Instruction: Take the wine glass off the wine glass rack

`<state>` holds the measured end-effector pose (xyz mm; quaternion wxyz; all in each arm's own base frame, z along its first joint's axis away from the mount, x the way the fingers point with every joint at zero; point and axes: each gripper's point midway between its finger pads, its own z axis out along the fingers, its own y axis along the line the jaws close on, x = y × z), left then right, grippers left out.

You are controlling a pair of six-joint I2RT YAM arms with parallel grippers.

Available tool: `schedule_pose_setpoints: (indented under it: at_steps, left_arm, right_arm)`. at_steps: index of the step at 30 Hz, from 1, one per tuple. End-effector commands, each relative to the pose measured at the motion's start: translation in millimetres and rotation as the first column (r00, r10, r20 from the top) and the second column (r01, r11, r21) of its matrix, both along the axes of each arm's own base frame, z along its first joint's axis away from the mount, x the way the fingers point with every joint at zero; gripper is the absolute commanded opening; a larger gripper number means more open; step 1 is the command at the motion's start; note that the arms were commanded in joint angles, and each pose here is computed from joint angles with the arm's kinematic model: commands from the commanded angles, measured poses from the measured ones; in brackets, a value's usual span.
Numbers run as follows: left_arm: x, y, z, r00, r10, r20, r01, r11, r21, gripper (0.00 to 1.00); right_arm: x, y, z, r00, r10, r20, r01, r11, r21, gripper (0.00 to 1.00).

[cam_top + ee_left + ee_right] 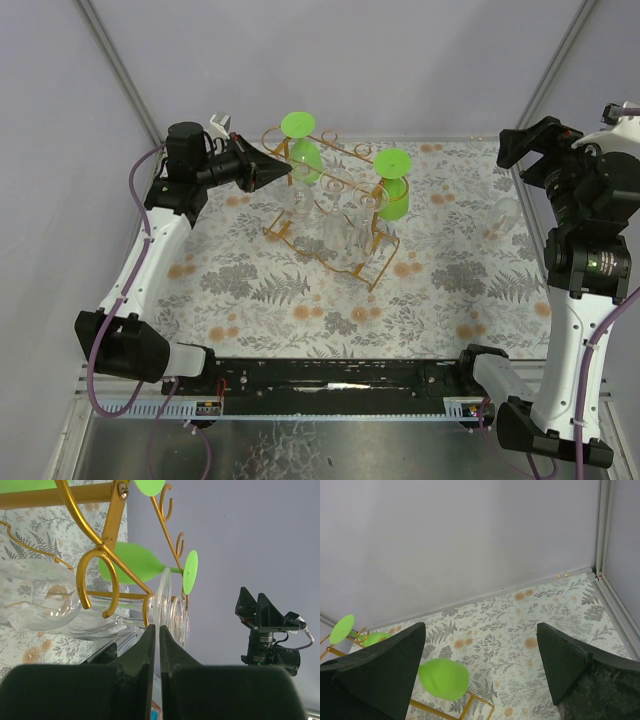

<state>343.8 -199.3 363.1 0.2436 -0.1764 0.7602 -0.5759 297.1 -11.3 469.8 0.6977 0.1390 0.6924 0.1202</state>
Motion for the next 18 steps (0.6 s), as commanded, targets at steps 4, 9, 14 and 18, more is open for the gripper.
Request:
schedule_pose_setpoints:
  at_steps: [4, 9, 14, 18]
  left_arm:
    - [-8, -2, 10, 0.999, -0.016, 0.038, 0.017, 1.000, -0.017, 0.00]
    - [-13, -1, 19, 0.998, -0.019, 0.051, 0.021, 0.999, -0.025, 0.00]
    - [-15, 1, 21, 0.998, -0.010, 0.062, 0.011, 1.000, -0.022, 0.00]
    - [-16, 3, 23, 0.998, -0.005, 0.065, 0.007, 1.000, -0.026, 0.00]
  right_arm:
    - [-10, 1, 16, 0.999, -0.004, 0.051, 0.005, 1.000, -0.020, 0.99]
    - [-12, 1, 17, 0.999, -0.004, 0.049, 0.005, 1.000, -0.027, 0.99]
    - [-14, 2, 16, 0.999, -0.001, 0.047, 0.003, 1.000, -0.030, 0.99]
    - [-15, 3, 15, 0.999, 0.003, 0.044, -0.001, 0.999, -0.034, 0.99]
